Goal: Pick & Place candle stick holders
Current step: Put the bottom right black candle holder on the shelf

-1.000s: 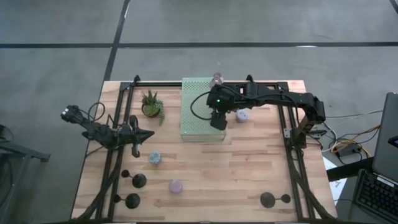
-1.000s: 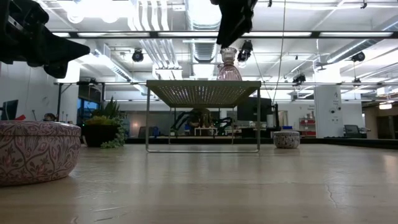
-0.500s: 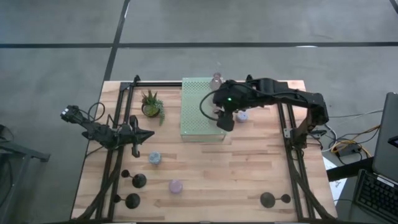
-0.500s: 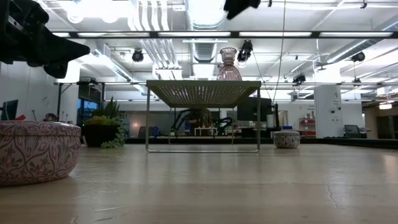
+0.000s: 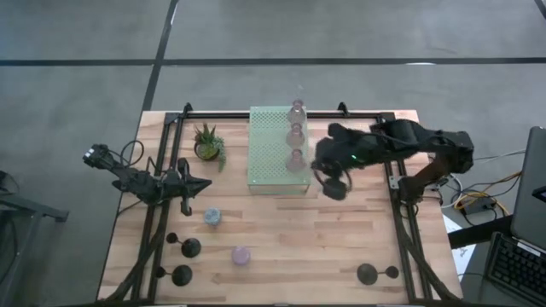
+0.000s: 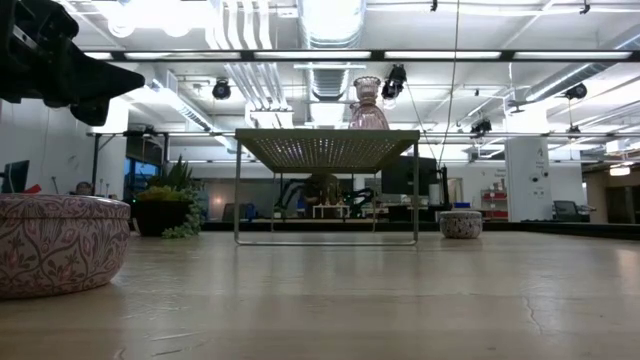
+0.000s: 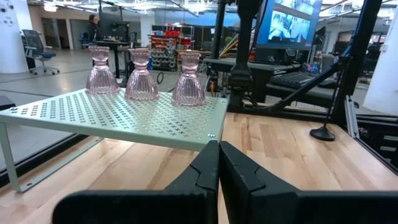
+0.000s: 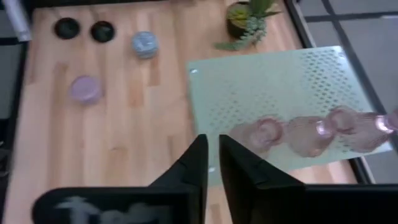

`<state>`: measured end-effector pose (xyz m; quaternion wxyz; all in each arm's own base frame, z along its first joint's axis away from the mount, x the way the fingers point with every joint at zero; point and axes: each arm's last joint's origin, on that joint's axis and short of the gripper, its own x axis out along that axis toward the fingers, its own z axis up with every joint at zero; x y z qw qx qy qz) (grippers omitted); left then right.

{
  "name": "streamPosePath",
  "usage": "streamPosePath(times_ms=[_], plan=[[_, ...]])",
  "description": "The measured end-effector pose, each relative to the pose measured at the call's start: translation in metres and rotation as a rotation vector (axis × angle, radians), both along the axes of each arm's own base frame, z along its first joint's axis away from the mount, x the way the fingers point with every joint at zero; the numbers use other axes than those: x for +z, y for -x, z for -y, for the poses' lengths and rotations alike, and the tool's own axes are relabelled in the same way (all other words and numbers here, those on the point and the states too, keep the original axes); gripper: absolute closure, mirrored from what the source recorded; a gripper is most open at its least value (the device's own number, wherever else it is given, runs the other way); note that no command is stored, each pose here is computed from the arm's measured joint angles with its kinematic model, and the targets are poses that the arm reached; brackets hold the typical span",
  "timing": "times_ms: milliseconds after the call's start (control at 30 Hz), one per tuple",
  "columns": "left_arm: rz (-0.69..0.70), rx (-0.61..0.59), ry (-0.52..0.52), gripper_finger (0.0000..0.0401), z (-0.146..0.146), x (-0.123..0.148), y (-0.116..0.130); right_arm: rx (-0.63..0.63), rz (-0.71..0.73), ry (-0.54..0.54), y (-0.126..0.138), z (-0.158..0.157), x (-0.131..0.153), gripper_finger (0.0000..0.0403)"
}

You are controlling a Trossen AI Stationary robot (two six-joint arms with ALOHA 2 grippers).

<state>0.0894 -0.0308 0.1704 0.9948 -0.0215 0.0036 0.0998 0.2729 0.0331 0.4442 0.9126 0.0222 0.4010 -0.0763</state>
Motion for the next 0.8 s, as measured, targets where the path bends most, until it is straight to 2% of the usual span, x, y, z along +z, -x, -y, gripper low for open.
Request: streamPosePath(times_ms=[100,300,433,533,667,800], plan=[[0.000,0.000,0.000,0.0387,0.000,0.000,0.000,0.011,-0.017,-0.023,0.017,-0.010,0.000,0.0391],[0.000,0.000,0.000,0.0387,0.000,0.000,0.000,-0.014,-0.096,-0.070,0.056,-0.032,-0.014,0.0394],[0.000,0.000,0.000,0.0387,0.000,0.000,0.000,-0.021,-0.108,-0.205,0.079,-0.048,-0.021,0.0394],[0.000,0.000,0.000,0.0387,0.000,0.000,0.000,-0.075,-0.115,-0.284,0.093,-0.058,-0.027,0.0394],[0.000,0.000,0.000,0.0387,0.000,0.000,0.000,-0.146,-0.161,-0.357,0.106,-0.070,-0.042,0.0381],[0.000,0.000,0.000,0.0387,0.000,0.000,0.000,-0.197,-0.246,-0.421,0.116,-0.083,-0.061,0.0347]])
